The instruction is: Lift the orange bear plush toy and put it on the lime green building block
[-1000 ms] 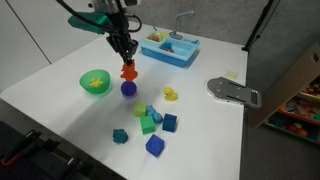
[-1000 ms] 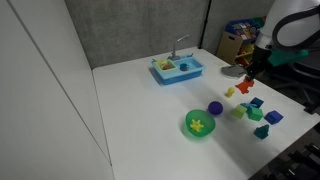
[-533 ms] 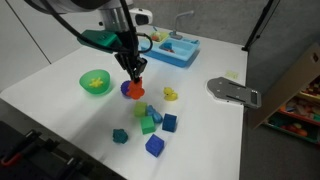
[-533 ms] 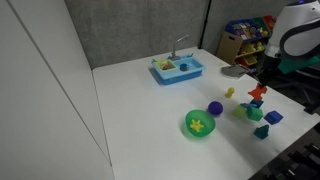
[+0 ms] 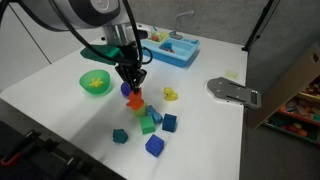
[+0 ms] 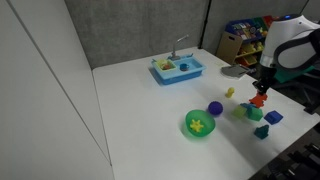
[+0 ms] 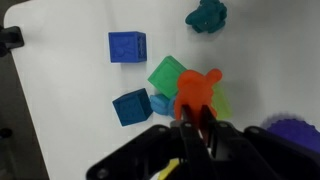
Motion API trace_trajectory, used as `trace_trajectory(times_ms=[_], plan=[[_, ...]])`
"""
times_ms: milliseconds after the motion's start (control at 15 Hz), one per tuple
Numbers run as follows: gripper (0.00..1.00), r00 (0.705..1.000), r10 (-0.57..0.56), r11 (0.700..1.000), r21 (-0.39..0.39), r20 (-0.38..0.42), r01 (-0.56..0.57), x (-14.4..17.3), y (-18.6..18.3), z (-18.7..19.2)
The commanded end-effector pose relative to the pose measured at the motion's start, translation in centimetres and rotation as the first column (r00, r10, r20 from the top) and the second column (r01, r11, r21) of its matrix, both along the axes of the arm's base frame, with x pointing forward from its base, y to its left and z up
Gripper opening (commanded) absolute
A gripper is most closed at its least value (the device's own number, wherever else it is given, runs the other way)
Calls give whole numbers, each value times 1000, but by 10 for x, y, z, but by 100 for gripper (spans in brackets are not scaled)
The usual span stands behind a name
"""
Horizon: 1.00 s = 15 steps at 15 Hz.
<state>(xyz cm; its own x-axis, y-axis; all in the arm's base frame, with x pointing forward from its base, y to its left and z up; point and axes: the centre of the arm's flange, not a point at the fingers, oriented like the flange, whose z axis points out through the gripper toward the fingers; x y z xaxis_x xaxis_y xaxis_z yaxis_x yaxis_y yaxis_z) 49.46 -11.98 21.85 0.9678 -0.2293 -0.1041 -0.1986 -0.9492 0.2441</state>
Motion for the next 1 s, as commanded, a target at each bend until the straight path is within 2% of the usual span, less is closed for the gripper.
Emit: trace_trajectory(times_ms=[0,533,933], plan=[[4,1000,13,999,-43,-8,-14,15,8,-13],[4,998,60,996,-72,-21,-61,46,30,-36],[4,997,69,993,-92,-24,-71,60,30,-50]])
